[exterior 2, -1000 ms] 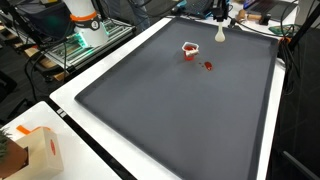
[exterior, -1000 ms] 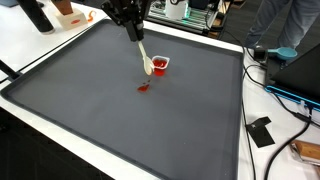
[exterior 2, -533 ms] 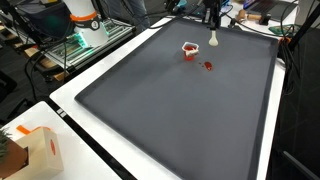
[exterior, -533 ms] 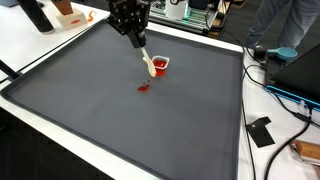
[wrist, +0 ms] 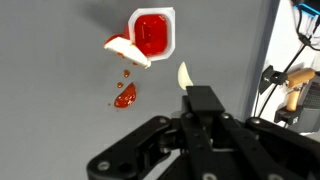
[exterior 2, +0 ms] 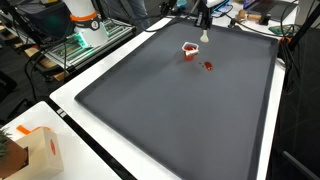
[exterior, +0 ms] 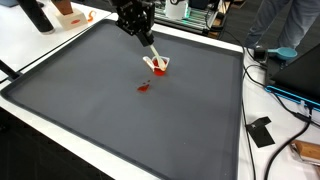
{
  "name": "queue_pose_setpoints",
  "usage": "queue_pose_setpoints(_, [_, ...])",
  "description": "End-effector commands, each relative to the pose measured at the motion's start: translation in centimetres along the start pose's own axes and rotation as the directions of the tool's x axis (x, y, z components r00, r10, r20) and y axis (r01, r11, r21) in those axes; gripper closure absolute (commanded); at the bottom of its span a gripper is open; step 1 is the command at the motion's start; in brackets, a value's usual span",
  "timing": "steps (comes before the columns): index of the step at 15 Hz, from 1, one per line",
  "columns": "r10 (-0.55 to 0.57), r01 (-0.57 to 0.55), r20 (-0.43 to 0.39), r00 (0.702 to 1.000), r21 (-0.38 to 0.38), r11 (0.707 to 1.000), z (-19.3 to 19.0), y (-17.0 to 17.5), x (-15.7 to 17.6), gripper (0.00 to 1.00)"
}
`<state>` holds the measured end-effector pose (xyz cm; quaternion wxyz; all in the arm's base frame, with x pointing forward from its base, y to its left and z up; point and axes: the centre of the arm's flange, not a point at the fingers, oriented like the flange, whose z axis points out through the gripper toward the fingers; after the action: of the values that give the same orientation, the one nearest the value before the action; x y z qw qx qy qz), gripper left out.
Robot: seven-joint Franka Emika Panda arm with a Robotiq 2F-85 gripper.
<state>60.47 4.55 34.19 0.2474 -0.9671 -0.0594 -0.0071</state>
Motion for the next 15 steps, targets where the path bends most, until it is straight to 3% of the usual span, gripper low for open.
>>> queue_pose_setpoints(1, [0.031,-0.032,0.031,0.999,0.055,0.998,0.2,0.9,-0.4,0.97])
queue_pose_setpoints(10, [0.041,-0.043,0.022,0.999,0.078,0.996,0.4,2.2,-0.5,0.97])
queue_pose_setpoints(15, [0.033,-0.033,0.0,0.999,0.043,0.999,-0.4,2.3,-0.4,0.97])
